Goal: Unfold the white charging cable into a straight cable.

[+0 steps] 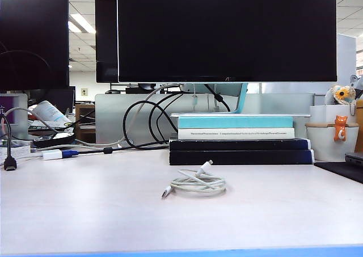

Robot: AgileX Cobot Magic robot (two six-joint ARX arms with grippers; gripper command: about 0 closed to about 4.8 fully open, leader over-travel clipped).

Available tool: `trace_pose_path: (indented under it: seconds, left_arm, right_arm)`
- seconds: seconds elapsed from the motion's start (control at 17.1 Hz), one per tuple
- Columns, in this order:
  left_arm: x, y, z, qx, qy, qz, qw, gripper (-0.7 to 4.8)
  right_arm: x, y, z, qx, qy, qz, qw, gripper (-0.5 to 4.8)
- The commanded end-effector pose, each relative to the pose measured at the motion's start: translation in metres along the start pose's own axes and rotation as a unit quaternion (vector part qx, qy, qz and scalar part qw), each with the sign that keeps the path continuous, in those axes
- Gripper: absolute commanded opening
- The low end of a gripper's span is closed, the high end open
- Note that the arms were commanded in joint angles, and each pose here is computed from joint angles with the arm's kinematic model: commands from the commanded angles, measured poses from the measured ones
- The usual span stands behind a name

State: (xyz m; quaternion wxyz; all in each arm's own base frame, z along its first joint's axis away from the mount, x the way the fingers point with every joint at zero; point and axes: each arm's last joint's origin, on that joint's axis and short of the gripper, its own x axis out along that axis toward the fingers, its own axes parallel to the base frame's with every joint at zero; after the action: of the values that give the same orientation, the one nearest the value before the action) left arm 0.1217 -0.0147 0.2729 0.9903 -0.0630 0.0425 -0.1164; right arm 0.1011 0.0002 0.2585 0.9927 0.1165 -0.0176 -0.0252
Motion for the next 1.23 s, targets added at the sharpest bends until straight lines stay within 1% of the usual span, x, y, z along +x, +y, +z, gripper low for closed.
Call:
trace_pose_path:
  seconds: [0.06,0.12,0.18,0.29,0.35,0.41,0.47,0.53,0.58,0.64,0.7,0.76,0.82,0.88,0.94,1.05,1.11,1.17,1.23]
  left_arm:
    - [0.014,-0.004,0.015,0.037,0.068,-0.061,0.995,-0.05]
    - [0.018,-0.005,0.021,0.049,0.085,-0.078,0.992,-0.05]
    - [0.022,-0.006,0.031,0.070,0.106,-0.091,0.988,-0.05]
    - [0.024,-0.008,0.048,0.113,0.126,-0.097,0.981,-0.04]
    - [0.022,-0.011,0.063,0.151,0.125,-0.104,0.975,-0.03]
    - [0.018,-0.013,0.074,0.179,0.115,-0.107,0.971,-0.03]
    - [0.016,-0.014,0.081,0.194,0.105,-0.107,0.969,-0.03]
    - [0.012,-0.016,0.089,0.203,0.096,-0.109,0.968,-0.02]
    - [0.011,-0.016,0.092,0.204,0.093,-0.110,0.968,-0.02]
    - [0.008,-0.018,0.096,0.205,0.092,-0.122,0.967,-0.02]
    - [0.008,-0.019,0.097,0.203,0.094,-0.134,0.965,-0.02]
    - [0.007,-0.020,0.095,0.201,0.102,-0.155,0.962,-0.02]
    - [0.010,-0.019,0.092,0.192,0.116,-0.166,0.960,-0.02]
    - [0.013,-0.019,0.090,0.180,0.130,-0.175,0.959,-0.02]
    - [0.020,-0.019,0.086,0.155,0.147,-0.188,0.959,-0.02]
    - [0.037,-0.023,0.077,0.123,0.192,-0.227,0.947,-0.02]
    - [0.043,-0.025,0.074,0.118,0.211,-0.235,0.941,-0.02]
    - [0.052,-0.030,0.069,0.117,0.242,-0.247,0.931,-0.02]
    - [0.060,-0.037,0.065,0.127,0.269,-0.254,0.920,-0.02]
  right_arm:
    - [0.012,0.010,0.024,-0.001,0.035,0.049,0.998,-0.06]
    - [0.015,0.013,0.031,-0.002,0.054,0.064,0.996,-0.06]
    - [0.021,0.017,0.041,-0.014,0.081,0.074,0.994,-0.06]
    - [0.031,0.022,0.054,-0.043,0.130,0.097,0.986,-0.06]
    - [0.038,0.026,0.064,-0.056,0.165,0.108,0.979,-0.06]
    - [0.042,0.029,0.070,-0.061,0.188,0.123,0.973,-0.06]
    - [0.044,0.032,0.075,-0.058,0.206,0.141,0.967,-0.06]
    - [0.047,0.035,0.080,-0.050,0.230,0.167,0.957,-0.06]
    - [0.049,0.037,0.083,-0.047,0.243,0.179,0.952,-0.06]
    - [0.050,0.040,0.089,-0.049,0.267,0.207,0.940,-0.06]
    - [0.051,0.041,0.092,-0.053,0.283,0.223,0.932,-0.06]
    - [0.051,0.043,0.097,-0.062,0.305,0.229,0.922,-0.06]
    - [0.052,0.044,0.103,-0.074,0.333,0.230,0.911,-0.06]
    - [0.052,0.045,0.106,-0.080,0.346,0.231,0.906,-0.06]
    - [0.052,0.046,0.110,-0.086,0.362,0.232,0.899,-0.06]
    - [0.055,0.046,0.109,-0.085,0.393,0.230,0.886,-0.06]
    - [0.056,0.046,0.107,-0.084,0.404,0.229,0.882,-0.06]
    - [0.058,0.045,0.102,-0.082,0.427,0.227,0.871,-0.06]
    - [0.060,0.044,0.098,-0.089,0.445,0.228,0.861,-0.06]
